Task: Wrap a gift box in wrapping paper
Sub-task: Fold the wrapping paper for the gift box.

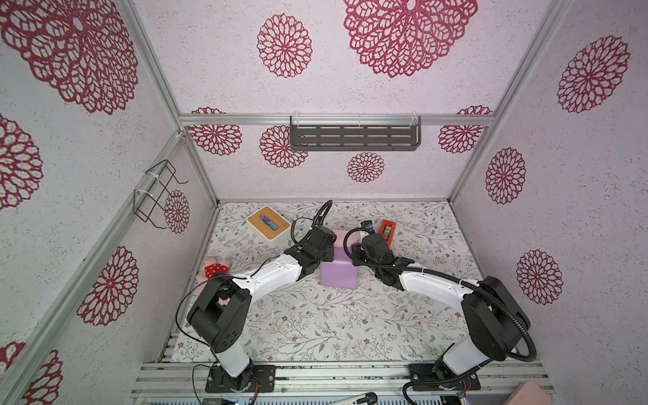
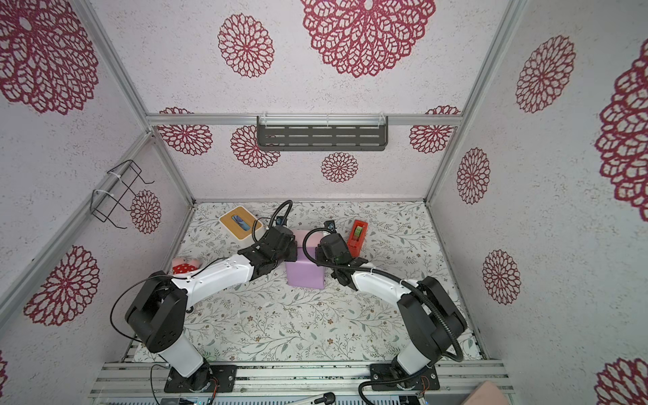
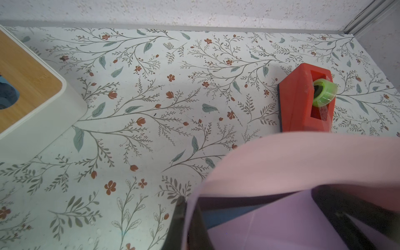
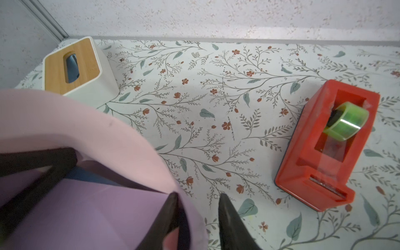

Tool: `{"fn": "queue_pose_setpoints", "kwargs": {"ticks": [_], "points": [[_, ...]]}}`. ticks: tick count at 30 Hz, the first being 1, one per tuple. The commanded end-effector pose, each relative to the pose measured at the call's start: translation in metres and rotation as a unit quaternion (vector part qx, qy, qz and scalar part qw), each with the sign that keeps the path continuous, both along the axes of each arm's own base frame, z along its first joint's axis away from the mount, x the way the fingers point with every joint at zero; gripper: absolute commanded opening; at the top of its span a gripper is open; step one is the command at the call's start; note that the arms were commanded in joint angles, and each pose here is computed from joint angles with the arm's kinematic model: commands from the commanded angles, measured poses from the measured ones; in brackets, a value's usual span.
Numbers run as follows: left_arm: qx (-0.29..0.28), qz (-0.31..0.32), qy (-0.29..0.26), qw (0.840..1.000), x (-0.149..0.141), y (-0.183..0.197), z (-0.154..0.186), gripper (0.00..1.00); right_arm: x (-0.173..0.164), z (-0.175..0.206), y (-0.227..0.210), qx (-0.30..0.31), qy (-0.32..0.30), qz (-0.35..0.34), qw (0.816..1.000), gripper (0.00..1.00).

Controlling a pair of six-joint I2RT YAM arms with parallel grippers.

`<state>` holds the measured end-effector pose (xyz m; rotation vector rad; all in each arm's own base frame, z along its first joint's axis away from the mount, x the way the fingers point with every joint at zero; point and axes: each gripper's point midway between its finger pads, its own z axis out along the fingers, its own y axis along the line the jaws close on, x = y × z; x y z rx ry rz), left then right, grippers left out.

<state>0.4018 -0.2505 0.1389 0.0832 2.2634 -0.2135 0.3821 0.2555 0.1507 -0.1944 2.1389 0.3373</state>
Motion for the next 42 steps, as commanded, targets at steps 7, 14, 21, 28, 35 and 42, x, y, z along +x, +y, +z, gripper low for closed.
{"fn": "queue_pose_setpoints", "kwargs": {"ticks": [7, 14, 21, 28, 35, 42], "points": [[0.001, 0.014, -0.003, 1.0, 0.004, -0.005, 0.002, 0.0, 0.0, -0.005, 0.0, -0.001, 0.004, -0.009, 1.0, 0.29], [0.0, 0.024, -0.02, 1.0, 0.015, 0.0, 0.019, 0.25, -0.003, -0.007, -0.002, -0.001, 0.006, -0.008, 1.0, 0.27], [0.005, 0.016, -0.018, 1.0, 0.018, -0.005, 0.018, 0.14, -0.003, -0.007, -0.002, 0.001, 0.006, -0.007, 1.0, 0.27], [0.012, 0.019, -0.017, 1.0, 0.018, -0.003, 0.016, 0.0, -0.001, -0.003, 0.0, 0.003, 0.003, -0.006, 1.0, 0.28], [0.012, 0.022, -0.027, 0.999, 0.018, 0.0, 0.024, 0.0, 0.001, 0.018, -0.005, 0.007, -0.013, -0.015, 1.0, 0.44], [0.014, 0.02, -0.029, 0.999, 0.017, 0.0, 0.026, 0.0, 0.001, 0.036, -0.003, 0.015, -0.021, -0.009, 1.0, 0.42]]}}
